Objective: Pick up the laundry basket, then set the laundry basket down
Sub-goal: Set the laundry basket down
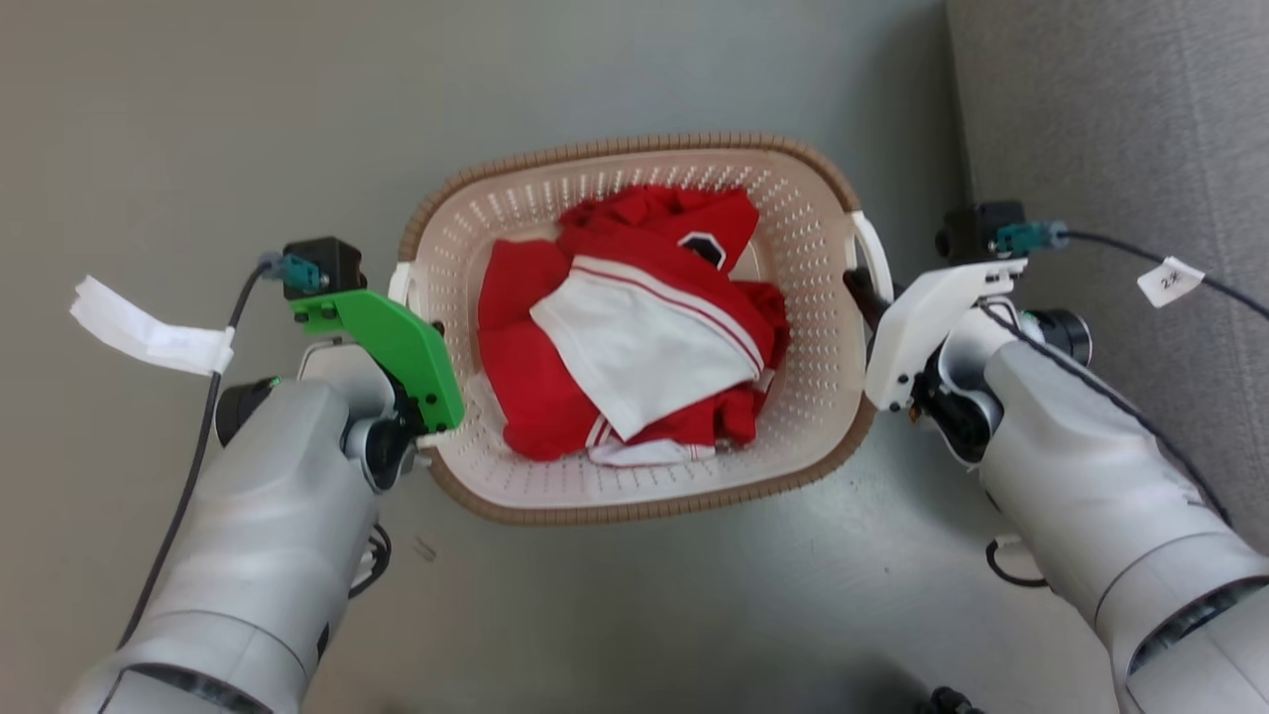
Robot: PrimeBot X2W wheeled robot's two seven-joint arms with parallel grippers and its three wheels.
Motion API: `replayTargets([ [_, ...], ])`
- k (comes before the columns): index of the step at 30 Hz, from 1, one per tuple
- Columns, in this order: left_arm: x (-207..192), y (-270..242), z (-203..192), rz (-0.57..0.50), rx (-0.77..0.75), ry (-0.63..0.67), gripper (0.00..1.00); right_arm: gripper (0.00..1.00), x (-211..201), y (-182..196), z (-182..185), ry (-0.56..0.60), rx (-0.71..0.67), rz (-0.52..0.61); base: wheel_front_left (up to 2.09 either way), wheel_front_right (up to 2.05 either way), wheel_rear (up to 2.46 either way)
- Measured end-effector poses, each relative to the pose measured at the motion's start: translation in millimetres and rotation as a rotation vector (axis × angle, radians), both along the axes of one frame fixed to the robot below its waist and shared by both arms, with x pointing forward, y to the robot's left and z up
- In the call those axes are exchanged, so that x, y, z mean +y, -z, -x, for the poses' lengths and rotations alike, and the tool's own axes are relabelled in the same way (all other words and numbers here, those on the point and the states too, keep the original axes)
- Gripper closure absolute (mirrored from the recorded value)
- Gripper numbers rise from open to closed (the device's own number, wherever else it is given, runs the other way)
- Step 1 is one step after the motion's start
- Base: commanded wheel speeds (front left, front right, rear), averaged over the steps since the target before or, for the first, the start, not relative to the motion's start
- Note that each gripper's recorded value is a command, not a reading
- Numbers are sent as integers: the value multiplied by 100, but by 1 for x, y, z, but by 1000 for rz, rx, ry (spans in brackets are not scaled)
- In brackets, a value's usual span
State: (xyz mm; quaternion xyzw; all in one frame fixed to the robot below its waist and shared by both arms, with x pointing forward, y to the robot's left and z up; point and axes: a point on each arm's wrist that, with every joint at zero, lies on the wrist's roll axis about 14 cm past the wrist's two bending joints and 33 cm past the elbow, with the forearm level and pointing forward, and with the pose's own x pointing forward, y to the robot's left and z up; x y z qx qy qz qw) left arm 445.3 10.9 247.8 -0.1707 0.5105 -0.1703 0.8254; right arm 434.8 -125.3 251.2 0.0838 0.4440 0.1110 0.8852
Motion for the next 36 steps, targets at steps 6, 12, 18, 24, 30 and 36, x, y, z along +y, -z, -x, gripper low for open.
replayTargets([
  [6, 2, 22, -13, -9, 6, -8, 100, 100, 2, 23, -12, -15, 30, 4, 0, 0, 0],
  [12, 5, 48, -14, -30, 27, 8, 100, 100, 4, 49, -12, -23, 70, 2, 0, 0, 0],
  [18, 9, 68, -20, -39, 30, -3, 100, 100, 7, 68, -17, -24, 85, -4, 0, 0, 0],
  [24, 12, 84, -21, -45, 33, -19, 100, 100, 10, 85, -14, -24, 105, -10, 0, 0, 0],
  [30, 13, 93, -21, -51, 24, -19, 100, 100, 11, 96, -10, -11, 127, -15, 0, 0, 0],
  [36, 15, 100, -24, -52, 11, -32, 100, 100, 10, 102, -15, -2, 122, -16, 0, 0, 0],
])
